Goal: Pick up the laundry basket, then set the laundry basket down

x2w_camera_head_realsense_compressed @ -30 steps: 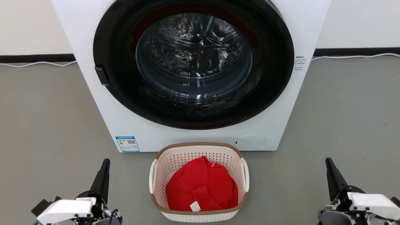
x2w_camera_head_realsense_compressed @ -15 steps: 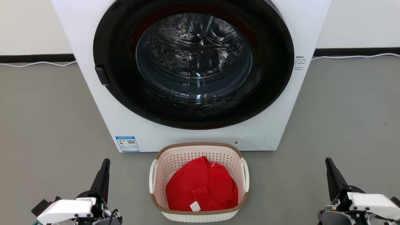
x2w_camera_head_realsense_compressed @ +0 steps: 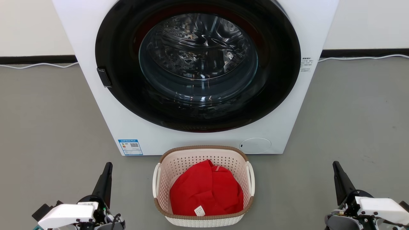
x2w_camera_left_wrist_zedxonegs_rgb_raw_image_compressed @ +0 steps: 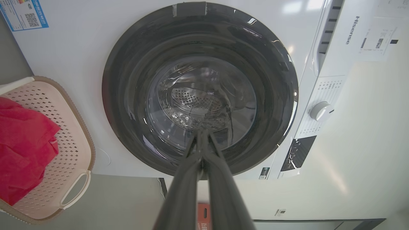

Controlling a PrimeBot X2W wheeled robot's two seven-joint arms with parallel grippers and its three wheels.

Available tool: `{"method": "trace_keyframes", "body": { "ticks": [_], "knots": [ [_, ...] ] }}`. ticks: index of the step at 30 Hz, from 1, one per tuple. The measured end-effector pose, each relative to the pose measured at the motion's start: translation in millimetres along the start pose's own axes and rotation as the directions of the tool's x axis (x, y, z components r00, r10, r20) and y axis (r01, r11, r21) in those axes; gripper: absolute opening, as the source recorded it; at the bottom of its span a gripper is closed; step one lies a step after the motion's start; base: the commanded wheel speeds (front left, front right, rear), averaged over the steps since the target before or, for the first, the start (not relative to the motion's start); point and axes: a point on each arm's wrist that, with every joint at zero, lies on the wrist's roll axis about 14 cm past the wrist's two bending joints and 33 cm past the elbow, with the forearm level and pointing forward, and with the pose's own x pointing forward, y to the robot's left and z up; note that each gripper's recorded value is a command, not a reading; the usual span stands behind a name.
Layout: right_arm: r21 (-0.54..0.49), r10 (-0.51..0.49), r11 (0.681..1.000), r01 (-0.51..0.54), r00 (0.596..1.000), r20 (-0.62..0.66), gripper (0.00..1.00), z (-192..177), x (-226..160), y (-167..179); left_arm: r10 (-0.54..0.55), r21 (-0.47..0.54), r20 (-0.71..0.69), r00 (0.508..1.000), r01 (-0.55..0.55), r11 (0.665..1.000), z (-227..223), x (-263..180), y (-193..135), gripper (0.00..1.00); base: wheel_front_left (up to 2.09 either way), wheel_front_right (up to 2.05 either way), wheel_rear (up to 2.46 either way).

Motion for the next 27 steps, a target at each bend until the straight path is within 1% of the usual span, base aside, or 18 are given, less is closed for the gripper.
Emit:
{"method": "trace_keyframes", "body": {
  "ticks": [27],
  "knots": [
    [0.000,0.000,1.000,0.000,1.000,0.000,0.00,0.0,0.0,0.0,0.000,0.000,0.000,1.000,0.000,1.000,0.0,0.0,0.0,0.00,0.00,0.00,0.00]
  ]
}}
